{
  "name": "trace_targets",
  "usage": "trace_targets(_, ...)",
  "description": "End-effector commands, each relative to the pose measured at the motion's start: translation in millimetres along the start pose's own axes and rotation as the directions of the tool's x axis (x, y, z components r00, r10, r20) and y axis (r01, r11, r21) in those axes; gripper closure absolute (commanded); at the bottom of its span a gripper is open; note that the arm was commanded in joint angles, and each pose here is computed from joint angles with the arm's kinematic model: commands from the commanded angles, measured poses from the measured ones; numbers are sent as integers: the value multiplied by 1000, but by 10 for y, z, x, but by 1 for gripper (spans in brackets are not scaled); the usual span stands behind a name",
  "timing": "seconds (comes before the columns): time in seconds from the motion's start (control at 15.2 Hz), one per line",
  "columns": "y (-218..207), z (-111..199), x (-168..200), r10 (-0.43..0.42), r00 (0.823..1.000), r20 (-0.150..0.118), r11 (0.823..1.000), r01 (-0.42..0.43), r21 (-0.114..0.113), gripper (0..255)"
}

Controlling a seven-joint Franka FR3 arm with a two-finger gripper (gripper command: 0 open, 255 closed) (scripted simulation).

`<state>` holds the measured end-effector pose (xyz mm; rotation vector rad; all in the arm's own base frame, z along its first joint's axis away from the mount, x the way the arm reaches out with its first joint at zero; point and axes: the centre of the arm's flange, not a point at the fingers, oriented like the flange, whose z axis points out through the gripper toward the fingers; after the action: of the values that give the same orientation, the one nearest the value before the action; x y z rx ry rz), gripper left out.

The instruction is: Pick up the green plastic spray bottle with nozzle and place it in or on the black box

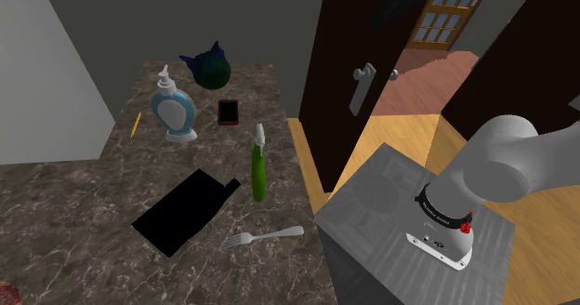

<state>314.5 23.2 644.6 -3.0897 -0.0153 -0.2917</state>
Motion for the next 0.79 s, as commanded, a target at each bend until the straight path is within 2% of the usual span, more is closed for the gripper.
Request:
trace_targets(0.0,0,0,0,0,1000,0,1000,0,0,0)
trace_targets(0.33,-550,394,-285,88,995,-52,995,-90,-35,0)
trace_targets(0.73,-1218,911,-534,189,975,-119,978,-198,-70,0)
